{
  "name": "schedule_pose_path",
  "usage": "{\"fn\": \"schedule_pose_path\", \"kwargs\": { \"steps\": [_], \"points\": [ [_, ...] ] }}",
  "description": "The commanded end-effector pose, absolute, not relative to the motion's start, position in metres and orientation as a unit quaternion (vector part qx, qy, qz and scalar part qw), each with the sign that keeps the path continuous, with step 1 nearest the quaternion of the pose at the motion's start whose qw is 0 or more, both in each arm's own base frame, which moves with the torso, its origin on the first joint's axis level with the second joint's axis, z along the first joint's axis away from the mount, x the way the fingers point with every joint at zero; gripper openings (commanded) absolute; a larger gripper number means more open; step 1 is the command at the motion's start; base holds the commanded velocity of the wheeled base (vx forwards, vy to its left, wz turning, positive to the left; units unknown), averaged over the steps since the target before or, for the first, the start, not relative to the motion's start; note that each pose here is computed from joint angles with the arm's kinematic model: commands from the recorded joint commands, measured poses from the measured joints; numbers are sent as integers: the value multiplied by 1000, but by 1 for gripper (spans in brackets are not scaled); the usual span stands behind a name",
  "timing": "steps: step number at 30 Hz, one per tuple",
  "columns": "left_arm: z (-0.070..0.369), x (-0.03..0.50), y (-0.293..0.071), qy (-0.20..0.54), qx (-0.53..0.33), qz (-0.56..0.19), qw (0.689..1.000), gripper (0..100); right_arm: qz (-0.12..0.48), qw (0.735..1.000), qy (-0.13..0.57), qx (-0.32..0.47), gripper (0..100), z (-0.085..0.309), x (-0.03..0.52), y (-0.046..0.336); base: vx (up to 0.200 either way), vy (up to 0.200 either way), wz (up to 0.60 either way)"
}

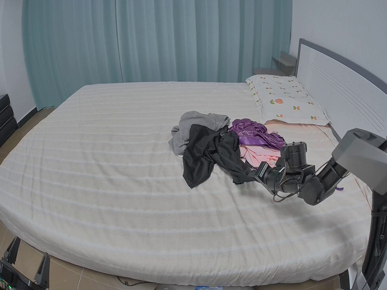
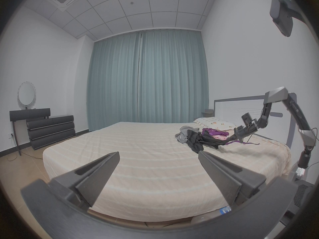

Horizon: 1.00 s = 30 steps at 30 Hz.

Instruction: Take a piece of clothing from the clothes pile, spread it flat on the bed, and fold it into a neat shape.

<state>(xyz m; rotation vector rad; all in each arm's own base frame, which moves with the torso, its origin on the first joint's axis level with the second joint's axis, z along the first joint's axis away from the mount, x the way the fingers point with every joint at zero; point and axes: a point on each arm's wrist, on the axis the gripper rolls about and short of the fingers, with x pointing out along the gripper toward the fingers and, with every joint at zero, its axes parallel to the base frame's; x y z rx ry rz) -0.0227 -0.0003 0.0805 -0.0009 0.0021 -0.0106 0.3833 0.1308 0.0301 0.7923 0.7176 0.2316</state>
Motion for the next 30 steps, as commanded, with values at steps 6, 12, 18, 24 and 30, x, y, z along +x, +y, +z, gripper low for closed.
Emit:
{"fn": "schedule_pose_path", "kwargs": {
  "steps": [6,12,18,24,30],
  "points": [
    [76,-22,0,3,1,-6,1000,100,236,864,189,403,0,165,308,135,0,0,0],
    [76,-23,0,2,0,-6,1000,100,279,862,127,405,0,213,280,130,0,0,0],
    [79,-23,0,-8,-5,-9,1000,100,303,855,115,405,0,226,256,131,0,0,0],
    [186,-10,-2,-70,-82,-48,993,100,312,853,104,405,0,235,248,129,0,0,0],
    [169,35,-5,71,-49,-103,991,100,337,847,104,398,0,240,232,136,0,0,0]
  ]
}}
